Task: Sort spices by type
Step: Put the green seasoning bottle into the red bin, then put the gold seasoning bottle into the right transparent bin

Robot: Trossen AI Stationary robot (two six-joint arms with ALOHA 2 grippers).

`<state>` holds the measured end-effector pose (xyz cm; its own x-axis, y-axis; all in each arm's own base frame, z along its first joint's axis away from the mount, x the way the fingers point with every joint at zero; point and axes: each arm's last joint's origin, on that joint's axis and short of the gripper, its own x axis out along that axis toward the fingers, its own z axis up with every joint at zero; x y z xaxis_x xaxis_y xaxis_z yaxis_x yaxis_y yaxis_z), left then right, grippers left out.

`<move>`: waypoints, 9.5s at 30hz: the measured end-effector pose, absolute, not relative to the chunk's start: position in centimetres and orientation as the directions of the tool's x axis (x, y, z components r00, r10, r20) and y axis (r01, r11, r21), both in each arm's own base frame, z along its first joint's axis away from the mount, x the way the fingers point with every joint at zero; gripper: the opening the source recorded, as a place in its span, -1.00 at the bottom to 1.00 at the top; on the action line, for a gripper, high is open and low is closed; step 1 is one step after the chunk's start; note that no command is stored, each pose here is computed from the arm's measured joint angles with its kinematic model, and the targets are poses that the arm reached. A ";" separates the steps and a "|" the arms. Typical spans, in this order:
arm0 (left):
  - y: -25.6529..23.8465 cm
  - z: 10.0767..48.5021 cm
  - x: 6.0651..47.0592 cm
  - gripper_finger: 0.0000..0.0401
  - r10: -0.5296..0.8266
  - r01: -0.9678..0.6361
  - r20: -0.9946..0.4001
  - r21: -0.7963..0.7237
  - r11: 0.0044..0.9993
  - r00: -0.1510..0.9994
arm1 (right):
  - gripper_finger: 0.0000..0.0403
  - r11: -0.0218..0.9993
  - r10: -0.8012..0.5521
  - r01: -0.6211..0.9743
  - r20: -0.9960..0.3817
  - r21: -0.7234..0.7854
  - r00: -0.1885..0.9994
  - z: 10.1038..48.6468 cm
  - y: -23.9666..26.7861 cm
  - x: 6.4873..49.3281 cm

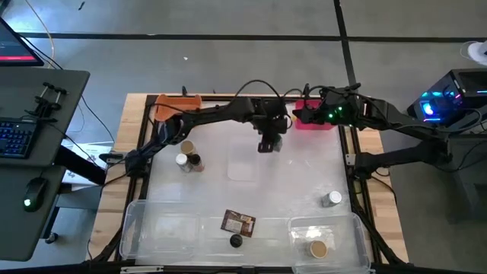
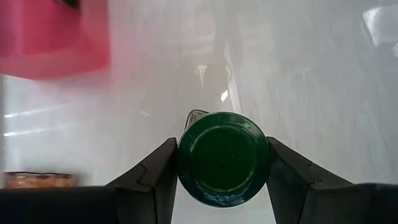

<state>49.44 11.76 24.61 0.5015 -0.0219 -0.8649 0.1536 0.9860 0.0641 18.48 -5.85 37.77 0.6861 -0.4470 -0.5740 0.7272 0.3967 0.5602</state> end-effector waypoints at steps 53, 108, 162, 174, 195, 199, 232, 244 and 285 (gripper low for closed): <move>17.2 42.2 35.6 0.26 -0.050 -0.038 -0.677 -0.114 0.993 0.735 | 0.74 0.476 -0.243 0.748 -0.749 0.462 0.617 32.7 -6.9 25.2; 11.4 45.5 24.0 0.26 0.041 -0.079 -0.258 -0.142 0.987 0.965 | 0.74 0.994 -0.049 0.103 -0.995 -0.040 0.085 23.6 -10.1 34.8; 13.2 45.1 22.6 0.26 0.122 -0.155 -0.306 -0.086 0.984 0.944 | -0.04 0.462 -0.141 0.884 -0.990 -0.071 -0.006 31.6 -22.4 20.0; 13.2 45.2 22.6 0.26 0.124 -0.154 -0.295 -0.082 0.985 0.947 | -0.04 0.421 -0.120 0.905 -0.993 -0.070 -0.021 28.7 -24.3 21.2; 13.2 45.2 22.6 0.26 0.122 -0.153 -0.299 -0.082 0.985 0.946 | -0.04 0.024 -0.067 1.000 -0.998 -0.013 -0.011 26.7 -27.0 20.2; 13.2 45.2 22.6 0.26 0.122 -0.153 -0.299 -0.081 0.985 0.946 | -0.04 0.021 -0.067 1.000 -0.998 -0.012 -0.011 26.7 -27.0 20.2; 13.2 45.2 22.6 0.26 0.122 -0.151 -0.300 -0.075 0.986 0.946 | 0.09 0.057 0.027 0.998 -0.999 -0.040 -0.041 23.9 -27.8 20.7; 13.2 45.2 22.6 0.26 0.122 -0.151 -0.300 -0.075 0.986 0.946 | 0.16 0.067 0.027 0.997 -0.999 -0.037 -0.039 23.9 -27.8 20.7; 13.2 45.4 22.6 0.26 0.123 -0.150 -0.281 -0.078 0.986 0.952 | 0.17 0.178 -0.112 0.979 -0.986 0.104 0.125 29.2 -26.7 18.6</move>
<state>22.61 13.23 45.37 0.9519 0.1226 -0.2807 -0.1500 0.9856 -0.0784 18.62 -26.66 29.16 0.1249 -0.1124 -0.9858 0.9786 0.1780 0.1037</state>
